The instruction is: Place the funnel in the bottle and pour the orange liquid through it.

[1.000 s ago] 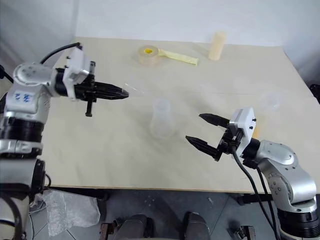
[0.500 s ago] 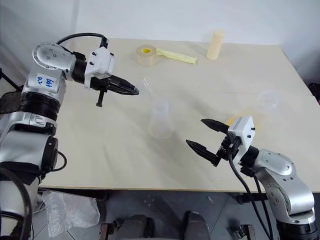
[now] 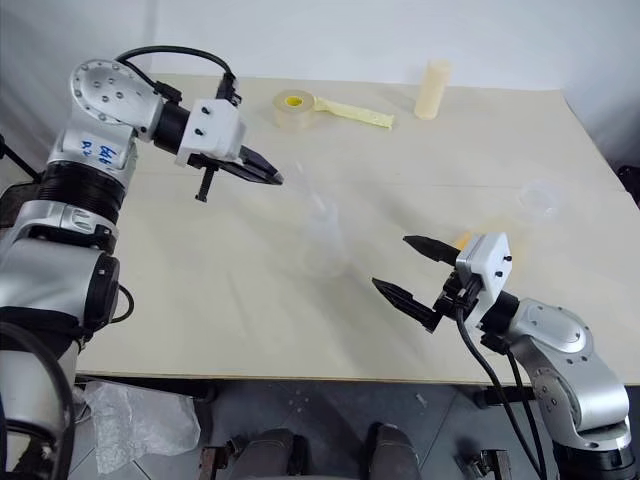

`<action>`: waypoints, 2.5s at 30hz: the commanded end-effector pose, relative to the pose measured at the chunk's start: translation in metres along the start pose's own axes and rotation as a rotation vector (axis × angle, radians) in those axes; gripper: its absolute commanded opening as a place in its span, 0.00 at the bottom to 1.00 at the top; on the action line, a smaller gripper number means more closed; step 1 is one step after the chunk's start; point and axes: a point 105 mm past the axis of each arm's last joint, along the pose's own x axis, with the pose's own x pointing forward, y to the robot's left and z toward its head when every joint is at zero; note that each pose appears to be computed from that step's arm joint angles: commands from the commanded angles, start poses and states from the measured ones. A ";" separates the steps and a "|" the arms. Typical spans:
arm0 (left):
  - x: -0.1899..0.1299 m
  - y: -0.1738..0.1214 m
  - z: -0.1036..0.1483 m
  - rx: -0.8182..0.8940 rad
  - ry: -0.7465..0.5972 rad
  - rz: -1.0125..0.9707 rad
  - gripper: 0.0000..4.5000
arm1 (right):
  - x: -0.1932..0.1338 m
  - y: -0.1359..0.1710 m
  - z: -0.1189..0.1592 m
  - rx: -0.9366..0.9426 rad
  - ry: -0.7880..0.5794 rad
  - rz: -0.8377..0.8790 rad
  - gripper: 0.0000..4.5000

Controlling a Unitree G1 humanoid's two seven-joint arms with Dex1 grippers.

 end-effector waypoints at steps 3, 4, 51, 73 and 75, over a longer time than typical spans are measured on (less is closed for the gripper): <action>-0.001 0.002 0.016 0.118 0.030 -0.111 0.01 | -0.001 -0.001 0.005 -0.026 -0.020 -0.005 1.00; 0.000 0.002 0.017 0.128 0.032 -0.119 0.01 | -0.001 -0.001 0.005 -0.026 -0.019 -0.006 1.00; -0.038 0.006 0.012 -0.256 -0.210 0.171 0.99 | -0.024 -0.017 0.006 -0.057 0.020 -0.128 1.00; -0.015 -0.115 -0.026 -0.783 -0.701 0.257 0.99 | -0.130 -0.038 0.007 -0.061 0.051 -0.744 1.00; -0.014 -0.114 -0.026 -0.770 -0.697 0.254 0.99 | -0.130 -0.042 0.005 -0.062 0.048 -0.756 1.00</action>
